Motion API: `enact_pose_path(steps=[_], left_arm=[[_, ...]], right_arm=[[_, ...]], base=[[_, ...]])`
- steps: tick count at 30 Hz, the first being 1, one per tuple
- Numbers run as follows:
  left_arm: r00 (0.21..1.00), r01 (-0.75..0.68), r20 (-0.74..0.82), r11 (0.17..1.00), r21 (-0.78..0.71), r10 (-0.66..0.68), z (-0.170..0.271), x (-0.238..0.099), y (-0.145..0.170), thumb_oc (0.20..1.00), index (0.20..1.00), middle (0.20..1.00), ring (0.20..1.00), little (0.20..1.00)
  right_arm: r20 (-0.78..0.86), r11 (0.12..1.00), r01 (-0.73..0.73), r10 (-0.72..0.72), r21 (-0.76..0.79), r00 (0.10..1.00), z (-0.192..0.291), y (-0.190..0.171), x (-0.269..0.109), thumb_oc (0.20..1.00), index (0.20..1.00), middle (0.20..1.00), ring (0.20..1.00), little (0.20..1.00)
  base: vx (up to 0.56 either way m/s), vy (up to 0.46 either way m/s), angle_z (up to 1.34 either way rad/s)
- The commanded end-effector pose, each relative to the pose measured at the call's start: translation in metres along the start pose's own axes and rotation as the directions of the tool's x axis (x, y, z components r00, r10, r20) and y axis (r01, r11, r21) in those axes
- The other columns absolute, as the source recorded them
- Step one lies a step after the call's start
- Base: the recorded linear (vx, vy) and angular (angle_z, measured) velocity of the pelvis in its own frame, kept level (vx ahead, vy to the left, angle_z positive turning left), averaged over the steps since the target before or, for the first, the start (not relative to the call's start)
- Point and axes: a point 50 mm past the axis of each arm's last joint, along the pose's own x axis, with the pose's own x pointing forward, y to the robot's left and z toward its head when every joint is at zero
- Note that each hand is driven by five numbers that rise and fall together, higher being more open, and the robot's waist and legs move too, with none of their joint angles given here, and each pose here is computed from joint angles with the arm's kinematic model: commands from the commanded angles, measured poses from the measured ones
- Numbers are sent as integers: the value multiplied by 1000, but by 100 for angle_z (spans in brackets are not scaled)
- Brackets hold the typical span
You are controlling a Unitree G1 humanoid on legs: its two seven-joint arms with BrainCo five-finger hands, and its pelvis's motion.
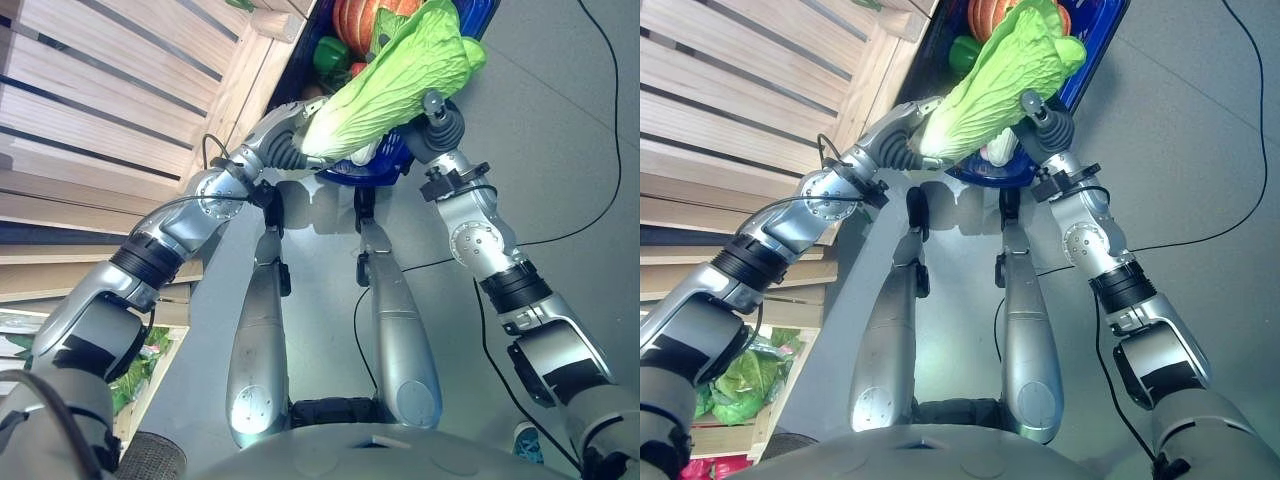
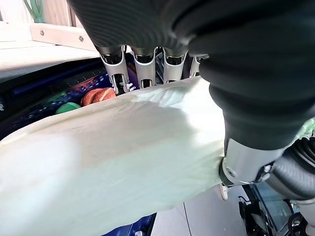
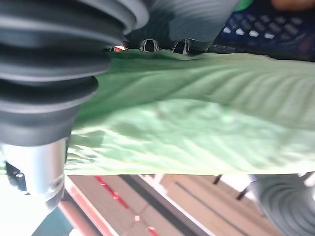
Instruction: Pick up fruits and vegetables into the basket
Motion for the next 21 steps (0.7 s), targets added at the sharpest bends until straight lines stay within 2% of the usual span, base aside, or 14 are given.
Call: enact_pose_path(steps=[1,4,5,21], left_arm=[[992,22,125,1000,-10,-20,24,1,1,200,200,200,200,200],[992,28,124,1000,-11,-27,25,1,0,200,200,200,200,200],[991,31,128,999,-8,-30,26,1,0,200,200,200,200,200],[989,29,144,999,-14,-27,32,5,-12,200,200,200,200,200]], right_arm=[[112,986,-162,157,31,981,16,26,3,1000,1000,1000,1000,1000],[104,984,-173,169,31,980,15,28,3,1000,1000,1000,1000,1000],[104,977,-210,205,35,973,14,32,5,200,200,200,200,200],[-18,950,-301,303,78,953,-13,55,7,200,200,200,200,200]], base=[[0,0,0],[0,0,0],[0,0,0],[0,0,0]])
